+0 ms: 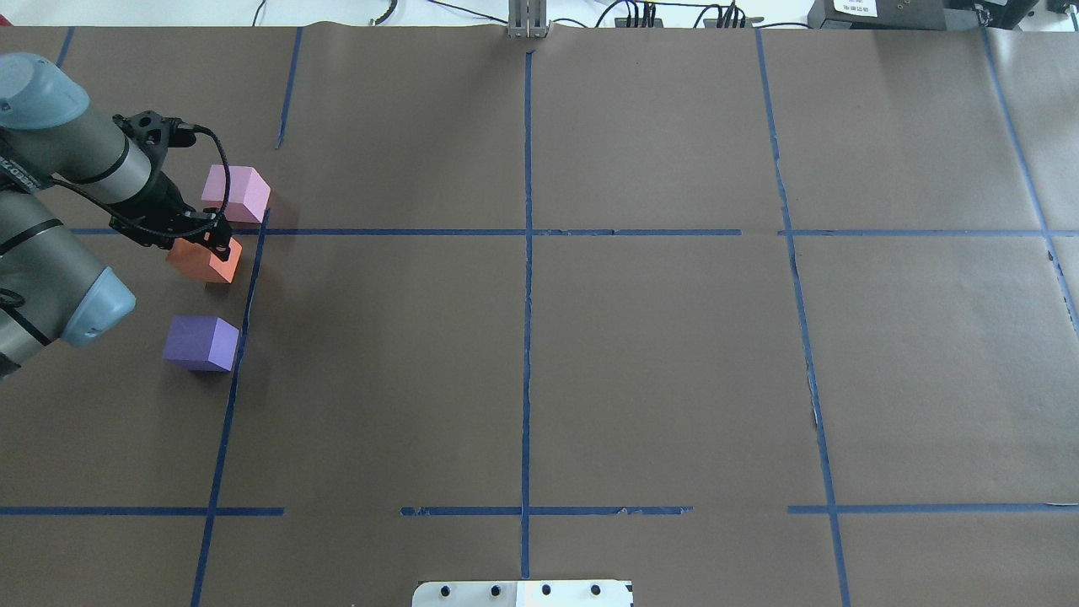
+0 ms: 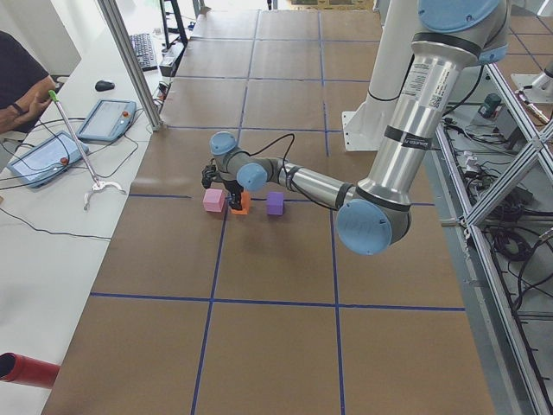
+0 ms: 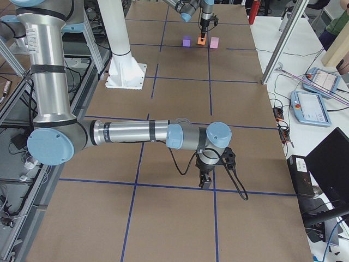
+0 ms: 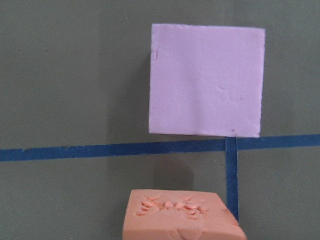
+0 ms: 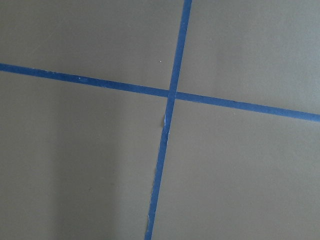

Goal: Arrange blocks in a line
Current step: 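Lower the orange cube between the pink and purple cubes, aligning it, then open the left gripper and raise it away from the cubes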

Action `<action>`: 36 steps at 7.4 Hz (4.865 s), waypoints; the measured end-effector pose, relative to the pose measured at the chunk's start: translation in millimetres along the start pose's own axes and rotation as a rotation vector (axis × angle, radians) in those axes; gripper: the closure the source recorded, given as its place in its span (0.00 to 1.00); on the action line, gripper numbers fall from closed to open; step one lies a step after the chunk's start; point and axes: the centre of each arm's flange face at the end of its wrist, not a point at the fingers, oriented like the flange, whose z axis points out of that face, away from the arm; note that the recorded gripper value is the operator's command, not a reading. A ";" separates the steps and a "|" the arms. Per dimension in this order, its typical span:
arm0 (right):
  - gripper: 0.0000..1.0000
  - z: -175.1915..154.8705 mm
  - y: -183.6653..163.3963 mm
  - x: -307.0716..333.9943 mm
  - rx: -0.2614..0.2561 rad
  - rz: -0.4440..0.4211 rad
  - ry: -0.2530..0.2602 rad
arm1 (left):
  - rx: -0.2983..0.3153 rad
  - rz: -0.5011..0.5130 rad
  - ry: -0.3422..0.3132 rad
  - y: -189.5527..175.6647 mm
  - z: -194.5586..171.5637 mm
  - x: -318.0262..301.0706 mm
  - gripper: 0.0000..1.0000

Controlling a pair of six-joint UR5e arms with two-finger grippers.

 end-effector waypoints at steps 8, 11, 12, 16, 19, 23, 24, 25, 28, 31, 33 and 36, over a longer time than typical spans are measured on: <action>0.00 0.0 0.0 0.0 0.000 0.000 0.000 | -0.013 0.005 0.023 1.0 7.4 -0.1 0.83; 0.00 0.0 0.0 0.0 0.000 0.000 0.000 | -0.015 0.007 0.030 1.9 10.6 0.6 0.58; 0.00 0.0 0.0 0.0 0.000 0.000 0.000 | -0.015 0.006 0.033 2.4 12.4 1.7 0.49; 0.00 0.0 0.0 0.0 0.000 0.000 0.000 | -0.020 0.005 0.035 4.3 16.5 5.2 0.00; 0.00 0.0 0.0 0.0 0.000 0.000 0.000 | -0.017 -0.003 0.037 4.7 14.8 7.4 0.00; 0.00 0.0 0.0 0.0 0.000 0.000 0.000 | 0.035 -0.002 0.028 6.7 -5.0 15.7 0.00; 0.00 0.0 0.0 0.0 0.000 0.000 0.000 | 0.048 -0.002 0.013 6.8 -6.9 13.9 0.00; 0.00 0.0 0.0 0.0 0.000 0.000 0.000 | 0.056 -0.003 0.005 7.4 -11.2 14.4 0.00; 0.00 0.0 0.0 0.0 0.000 0.000 0.000 | 0.092 -0.032 -0.002 19.8 -60.0 6.7 0.00; 0.00 0.0 0.0 0.0 0.000 0.000 0.000 | 0.185 -0.008 -0.030 37.0 -132.9 -83.9 0.00; 0.00 0.0 0.0 0.0 0.000 0.000 0.000 | 0.208 0.075 -0.084 52.2 -162.8 -181.7 0.00; 0.00 0.0 0.0 0.0 0.000 0.000 0.000 | 0.231 0.145 -0.152 84.3 -196.0 -304.0 0.00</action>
